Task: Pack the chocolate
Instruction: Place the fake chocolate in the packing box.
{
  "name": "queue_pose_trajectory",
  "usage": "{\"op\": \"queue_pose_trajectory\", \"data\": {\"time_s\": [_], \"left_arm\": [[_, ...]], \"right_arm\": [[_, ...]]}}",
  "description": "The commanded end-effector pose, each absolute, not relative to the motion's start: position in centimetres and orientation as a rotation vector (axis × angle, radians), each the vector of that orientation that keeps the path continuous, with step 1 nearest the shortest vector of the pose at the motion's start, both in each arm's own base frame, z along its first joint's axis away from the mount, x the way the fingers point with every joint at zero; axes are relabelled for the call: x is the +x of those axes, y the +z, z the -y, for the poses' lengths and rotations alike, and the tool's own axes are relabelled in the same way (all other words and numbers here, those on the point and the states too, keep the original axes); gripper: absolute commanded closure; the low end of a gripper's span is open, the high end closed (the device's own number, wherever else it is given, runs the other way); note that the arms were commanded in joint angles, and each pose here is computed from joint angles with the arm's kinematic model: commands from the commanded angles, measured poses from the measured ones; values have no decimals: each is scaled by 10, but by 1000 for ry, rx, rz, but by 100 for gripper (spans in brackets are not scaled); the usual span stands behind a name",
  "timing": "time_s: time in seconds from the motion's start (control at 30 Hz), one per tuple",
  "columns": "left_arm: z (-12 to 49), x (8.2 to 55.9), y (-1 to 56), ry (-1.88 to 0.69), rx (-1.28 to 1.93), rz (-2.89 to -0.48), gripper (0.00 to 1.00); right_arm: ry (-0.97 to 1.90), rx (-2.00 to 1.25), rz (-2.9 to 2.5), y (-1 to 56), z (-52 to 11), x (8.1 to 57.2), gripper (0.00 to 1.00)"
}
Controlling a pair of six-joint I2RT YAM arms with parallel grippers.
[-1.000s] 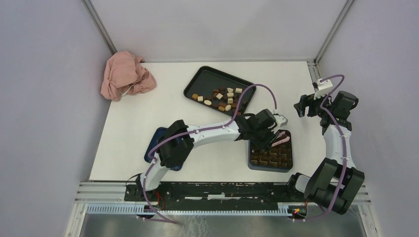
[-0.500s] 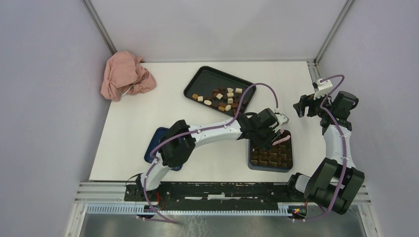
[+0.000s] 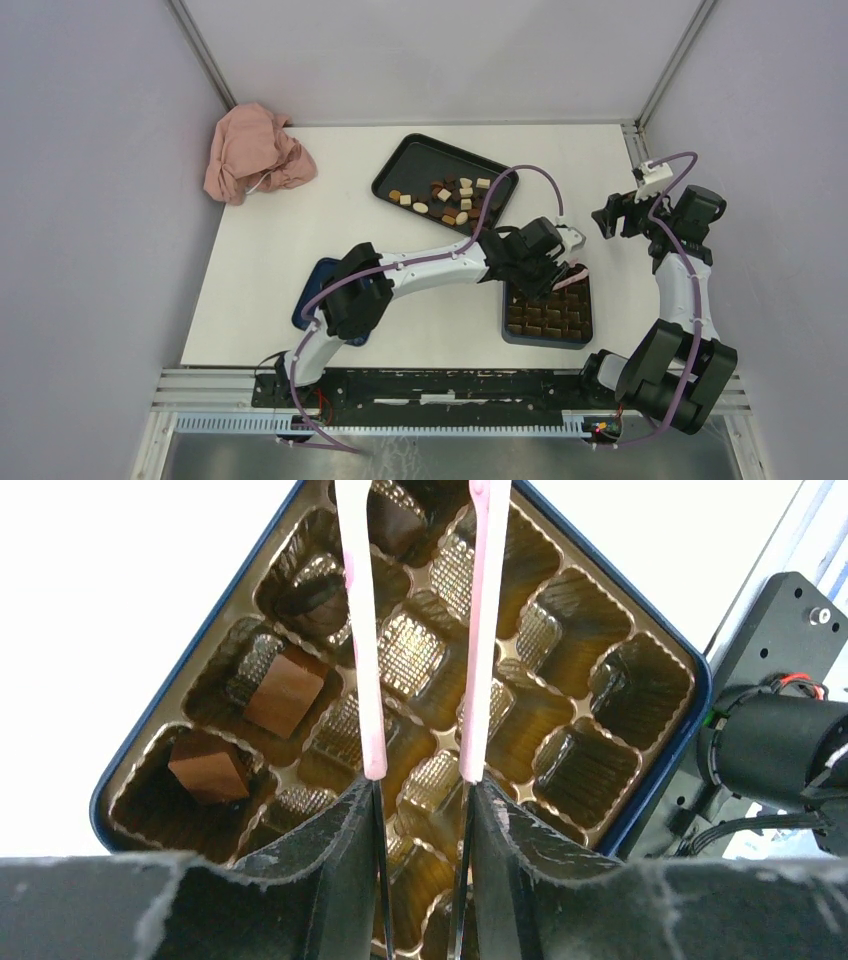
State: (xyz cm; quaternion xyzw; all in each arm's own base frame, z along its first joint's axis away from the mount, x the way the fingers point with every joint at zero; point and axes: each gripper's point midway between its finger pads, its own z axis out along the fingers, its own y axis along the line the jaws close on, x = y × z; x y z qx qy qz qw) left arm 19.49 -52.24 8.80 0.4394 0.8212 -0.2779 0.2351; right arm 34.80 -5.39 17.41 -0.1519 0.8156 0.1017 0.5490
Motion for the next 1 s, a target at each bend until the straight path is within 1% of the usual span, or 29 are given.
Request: {"op": "queue_pose_trajectory", "data": {"time_s": [0.0, 0.13, 0.27, 0.67, 0.87, 0.97], "left_arm": [[527, 197, 160, -878, 1117, -2084, 59], [507, 201, 172, -898, 1050, -2083, 59], [471, 216, 170, -873, 969, -2122, 59], [344, 299, 166, -809, 716, -2280, 59], [301, 331, 155, -716, 656, -2412, 59], [276, 351, 149, -613, 631, -2470, 59]], "right_arm": [[264, -417, -1871, 184, 46, 348, 20], [274, -448, -1846, 188, 42, 345, 20], [293, -478, -1823, 191, 36, 342, 20], [362, -565, -1752, 195, 16, 335, 21], [373, -576, -1747, 194, 11, 334, 21], [382, -582, -1747, 193, 9, 334, 21]]}}
